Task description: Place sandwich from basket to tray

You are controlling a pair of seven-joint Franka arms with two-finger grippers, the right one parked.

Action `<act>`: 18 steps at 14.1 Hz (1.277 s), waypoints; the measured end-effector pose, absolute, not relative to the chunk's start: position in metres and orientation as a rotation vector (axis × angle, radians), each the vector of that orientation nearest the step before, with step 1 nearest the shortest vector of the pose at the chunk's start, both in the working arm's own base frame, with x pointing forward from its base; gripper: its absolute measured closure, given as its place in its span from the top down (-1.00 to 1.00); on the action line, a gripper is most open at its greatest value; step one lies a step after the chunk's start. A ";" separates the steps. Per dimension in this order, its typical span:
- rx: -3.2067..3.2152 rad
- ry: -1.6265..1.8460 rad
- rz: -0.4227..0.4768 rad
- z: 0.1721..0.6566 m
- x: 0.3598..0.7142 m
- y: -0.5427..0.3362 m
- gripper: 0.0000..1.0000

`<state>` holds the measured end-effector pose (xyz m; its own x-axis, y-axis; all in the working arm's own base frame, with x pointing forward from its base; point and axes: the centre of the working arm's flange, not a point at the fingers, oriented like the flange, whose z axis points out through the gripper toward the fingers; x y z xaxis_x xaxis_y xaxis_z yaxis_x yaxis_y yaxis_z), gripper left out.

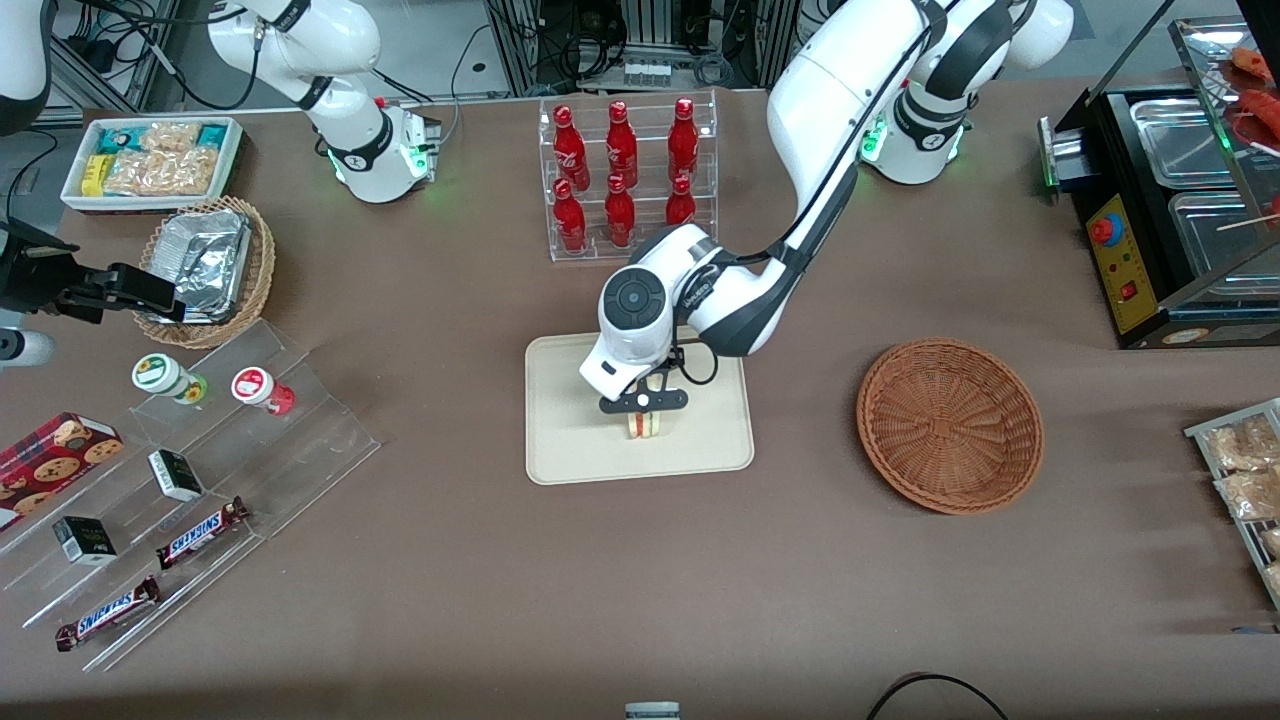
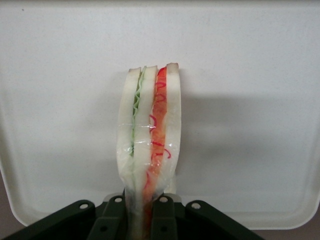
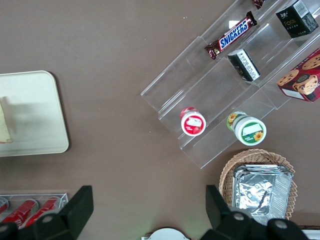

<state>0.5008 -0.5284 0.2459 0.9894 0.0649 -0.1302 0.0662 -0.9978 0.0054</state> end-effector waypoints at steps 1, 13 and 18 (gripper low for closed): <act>3.126 0.108 -0.205 0.244 0.501 -0.528 -0.68; 3.139 0.160 -0.127 0.275 0.518 -0.530 0.75; 3.148 0.113 -0.091 0.337 0.528 -0.516 1.00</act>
